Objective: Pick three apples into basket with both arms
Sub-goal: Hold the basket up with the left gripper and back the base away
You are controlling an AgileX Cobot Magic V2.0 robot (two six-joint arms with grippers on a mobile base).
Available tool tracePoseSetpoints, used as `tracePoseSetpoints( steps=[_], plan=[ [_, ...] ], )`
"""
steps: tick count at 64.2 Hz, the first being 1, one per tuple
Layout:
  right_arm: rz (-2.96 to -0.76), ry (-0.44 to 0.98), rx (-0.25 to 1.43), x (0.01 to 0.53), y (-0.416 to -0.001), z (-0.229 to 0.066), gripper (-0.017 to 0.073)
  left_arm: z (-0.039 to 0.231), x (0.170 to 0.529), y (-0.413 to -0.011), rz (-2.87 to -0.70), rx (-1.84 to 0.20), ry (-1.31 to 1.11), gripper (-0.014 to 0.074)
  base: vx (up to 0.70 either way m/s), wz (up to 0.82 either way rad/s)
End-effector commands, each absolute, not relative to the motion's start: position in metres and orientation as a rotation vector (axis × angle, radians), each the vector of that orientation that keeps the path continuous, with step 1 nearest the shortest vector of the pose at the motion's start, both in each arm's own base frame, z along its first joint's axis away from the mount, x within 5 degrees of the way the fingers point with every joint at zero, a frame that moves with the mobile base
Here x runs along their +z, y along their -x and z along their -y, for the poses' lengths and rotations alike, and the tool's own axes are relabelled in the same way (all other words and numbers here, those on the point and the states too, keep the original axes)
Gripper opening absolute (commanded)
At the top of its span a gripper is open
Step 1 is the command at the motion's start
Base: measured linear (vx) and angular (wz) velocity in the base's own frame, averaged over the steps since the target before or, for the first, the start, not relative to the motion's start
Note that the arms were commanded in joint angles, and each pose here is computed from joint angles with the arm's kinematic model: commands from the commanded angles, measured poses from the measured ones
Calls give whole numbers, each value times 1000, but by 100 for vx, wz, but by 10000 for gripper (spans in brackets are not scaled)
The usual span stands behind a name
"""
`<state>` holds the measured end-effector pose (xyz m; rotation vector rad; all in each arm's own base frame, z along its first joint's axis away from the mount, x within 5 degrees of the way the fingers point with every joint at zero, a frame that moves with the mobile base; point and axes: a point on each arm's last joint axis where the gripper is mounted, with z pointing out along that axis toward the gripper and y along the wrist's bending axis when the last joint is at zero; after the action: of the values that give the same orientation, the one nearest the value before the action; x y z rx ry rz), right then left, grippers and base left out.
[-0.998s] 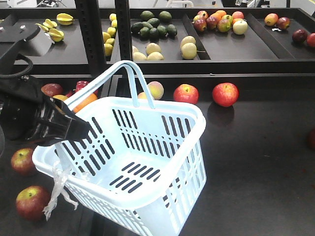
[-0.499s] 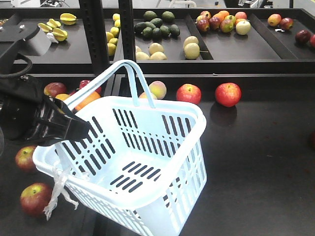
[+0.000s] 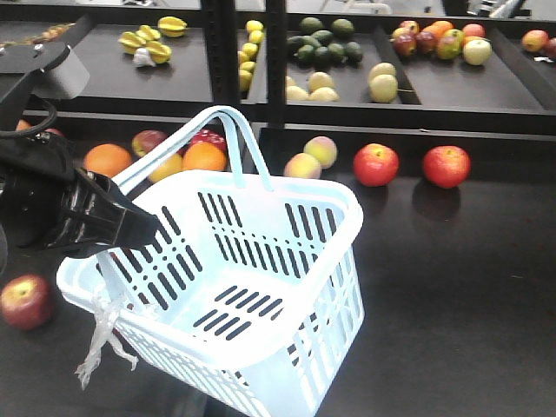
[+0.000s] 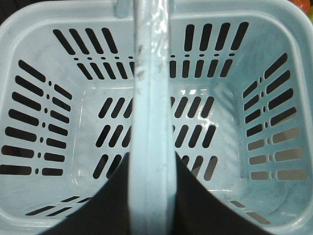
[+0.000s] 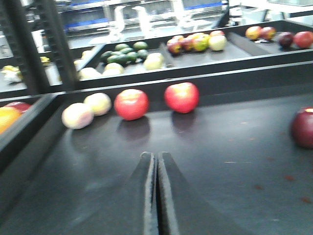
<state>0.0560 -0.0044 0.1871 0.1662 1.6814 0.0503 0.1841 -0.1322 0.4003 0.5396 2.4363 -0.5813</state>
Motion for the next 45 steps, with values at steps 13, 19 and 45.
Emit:
tracePoseSetpoints(
  steps=[13,19,45],
  plan=[
    [-1614,-145,42,189,-56,4,-1,133,419,-180,-2320,-648,-502,-8,-12,42],
    [-1614,-145,42,189,-56,4,-1,133,419,-180,-2320,-648,-502,-8,-14,50],
    [-1617,-146,42,189,-56,4,-1,133,419,-180,-2321,-647,-502,-8,-14,55]
  ],
)
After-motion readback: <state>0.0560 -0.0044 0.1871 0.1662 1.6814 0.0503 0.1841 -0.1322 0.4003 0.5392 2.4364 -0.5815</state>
